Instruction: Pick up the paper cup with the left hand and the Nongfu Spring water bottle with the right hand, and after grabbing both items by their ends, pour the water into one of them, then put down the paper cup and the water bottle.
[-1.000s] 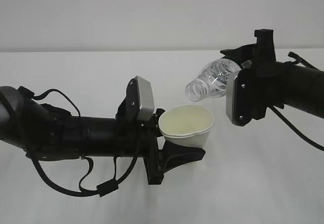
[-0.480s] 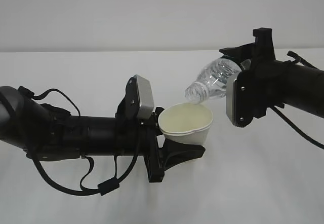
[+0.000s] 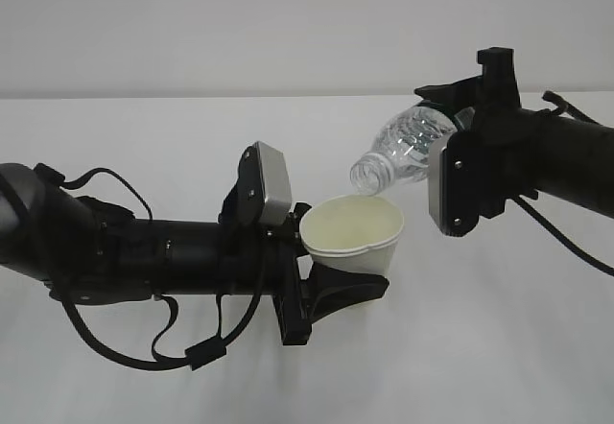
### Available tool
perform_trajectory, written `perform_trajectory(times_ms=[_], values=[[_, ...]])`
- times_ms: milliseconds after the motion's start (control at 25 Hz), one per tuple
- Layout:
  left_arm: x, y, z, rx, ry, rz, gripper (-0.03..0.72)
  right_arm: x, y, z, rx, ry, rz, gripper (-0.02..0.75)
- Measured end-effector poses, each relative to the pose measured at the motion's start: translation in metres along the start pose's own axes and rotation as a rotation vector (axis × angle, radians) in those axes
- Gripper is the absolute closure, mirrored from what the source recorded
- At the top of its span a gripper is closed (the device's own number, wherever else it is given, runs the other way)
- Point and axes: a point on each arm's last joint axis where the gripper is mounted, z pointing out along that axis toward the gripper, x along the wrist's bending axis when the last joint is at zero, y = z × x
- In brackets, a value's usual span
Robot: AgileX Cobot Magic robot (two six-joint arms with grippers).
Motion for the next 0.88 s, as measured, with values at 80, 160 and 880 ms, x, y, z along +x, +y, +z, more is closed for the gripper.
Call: perform_trajectory(times_ms=[80,160,880], values=[[0.0000,0.0000,0.0000,0.000,0.000,0.000,0.256,0.0000,0.0000,0.0000,0.000,0.000,-0.006,0.265],[0.0000,0.0000,0.0000,0.000,0.000,0.000,0.256,-0.0006,-0.0002,0.0003,0.001,-0.001,-0.008,0.265],[0.0002,0.0001,0.0000,-0.001,0.003,-0.002,0.256,-0.0025,-0.0006,0.0010,0.002,-0.005,-0.036,0.265]])
